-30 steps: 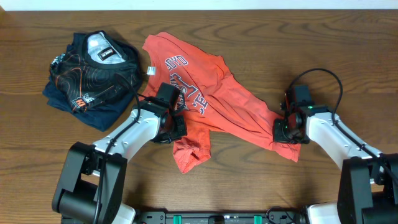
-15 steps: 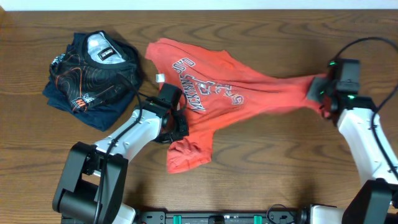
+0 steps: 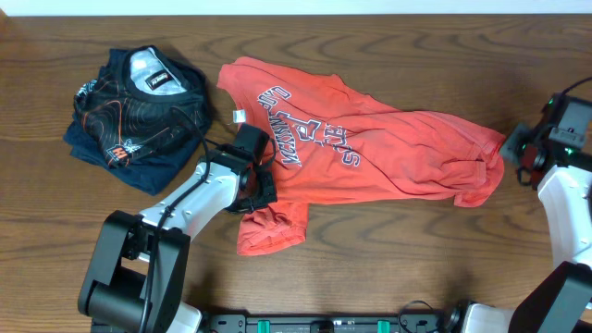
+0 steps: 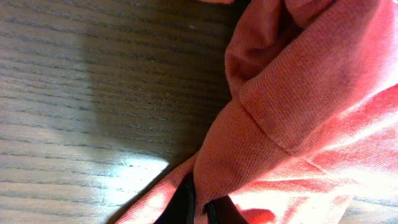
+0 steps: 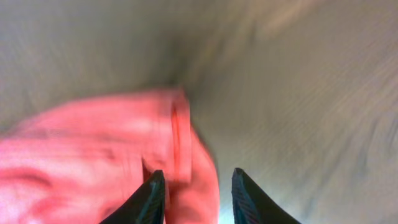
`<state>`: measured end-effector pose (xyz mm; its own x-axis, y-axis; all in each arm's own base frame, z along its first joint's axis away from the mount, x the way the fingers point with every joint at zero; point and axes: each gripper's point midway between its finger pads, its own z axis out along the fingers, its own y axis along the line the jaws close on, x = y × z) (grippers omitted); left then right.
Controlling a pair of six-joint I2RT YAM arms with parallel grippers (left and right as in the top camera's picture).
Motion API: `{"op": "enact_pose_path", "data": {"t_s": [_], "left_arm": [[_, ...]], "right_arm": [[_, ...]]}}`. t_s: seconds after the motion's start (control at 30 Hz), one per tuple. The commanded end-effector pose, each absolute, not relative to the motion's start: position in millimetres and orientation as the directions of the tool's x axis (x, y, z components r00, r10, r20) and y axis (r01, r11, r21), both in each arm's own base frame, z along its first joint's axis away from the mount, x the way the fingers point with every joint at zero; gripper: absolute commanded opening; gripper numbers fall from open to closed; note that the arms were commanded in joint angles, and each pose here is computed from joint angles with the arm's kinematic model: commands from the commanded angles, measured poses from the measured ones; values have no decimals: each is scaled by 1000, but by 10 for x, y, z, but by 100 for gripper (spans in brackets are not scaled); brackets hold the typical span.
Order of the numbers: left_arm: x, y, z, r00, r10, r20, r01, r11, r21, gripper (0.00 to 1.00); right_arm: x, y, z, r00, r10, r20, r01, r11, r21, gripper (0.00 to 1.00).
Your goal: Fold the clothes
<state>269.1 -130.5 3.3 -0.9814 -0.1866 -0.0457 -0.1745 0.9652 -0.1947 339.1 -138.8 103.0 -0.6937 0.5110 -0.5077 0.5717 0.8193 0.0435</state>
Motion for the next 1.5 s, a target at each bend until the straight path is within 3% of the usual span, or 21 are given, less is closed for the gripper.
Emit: {"op": "enact_pose_path", "data": {"t_s": [0.0,0.07,0.2,0.5,0.57,0.63,0.83,1.1,1.17,1.37,1.47], "left_arm": [[2675,-1239,-11,-980,-194,-46,-184,969,-166,6],[2677,-1240,-11,-980,-194,-47,-184,969,-166,6],[2676,-1240,-11,-980,-194,-47,-184,969,-166,6],[2676,-1240,-11,-980,-194,-47,-184,969,-166,6],[2676,-1240,-11,-980,-194,-47,-184,969,-166,6],[2676,-1240,-11,-980,-194,-47,-184,969,-166,6],[2677,-1239,-11,-980,-194,-47,-184,969,-166,6],[2676,-1238,-11,-980,-194,-47,-184,969,-165,6],[2680,-1227,-13,-980,-195,-50,-184,970,-160,6],[2696,-1191,-16,-979,-196,-63,-186,972,-140,6],[2696,-1191,-16,-979,-196,-63,-186,972,-140,6]], "right_arm": [[3301,-1192,847,-742,526,-416,536,838,102,38],[3258,-1122,721,-759,524,-387,527,843,108,45],[3234,-1079,465,-772,518,-369,521,848,102,48],[3427,-779,62,-818,485,-307,422,871,252,44],[3478,-726,39,-823,475,-311,399,874,278,34],[3515,-751,50,-817,474,-329,398,875,274,1],[3726,-1117,419,-742,476,-472,449,876,178,1],[4006,-1930,1194,-547,454,-703,600,798,48,8],[4055,-2017,1275,-509,451,-733,605,794,68,15],[4006,-2051,1155,-529,469,-707,614,787,63,26],[3791,-1894,915,-618,511,-597,606,794,52,29]]}}
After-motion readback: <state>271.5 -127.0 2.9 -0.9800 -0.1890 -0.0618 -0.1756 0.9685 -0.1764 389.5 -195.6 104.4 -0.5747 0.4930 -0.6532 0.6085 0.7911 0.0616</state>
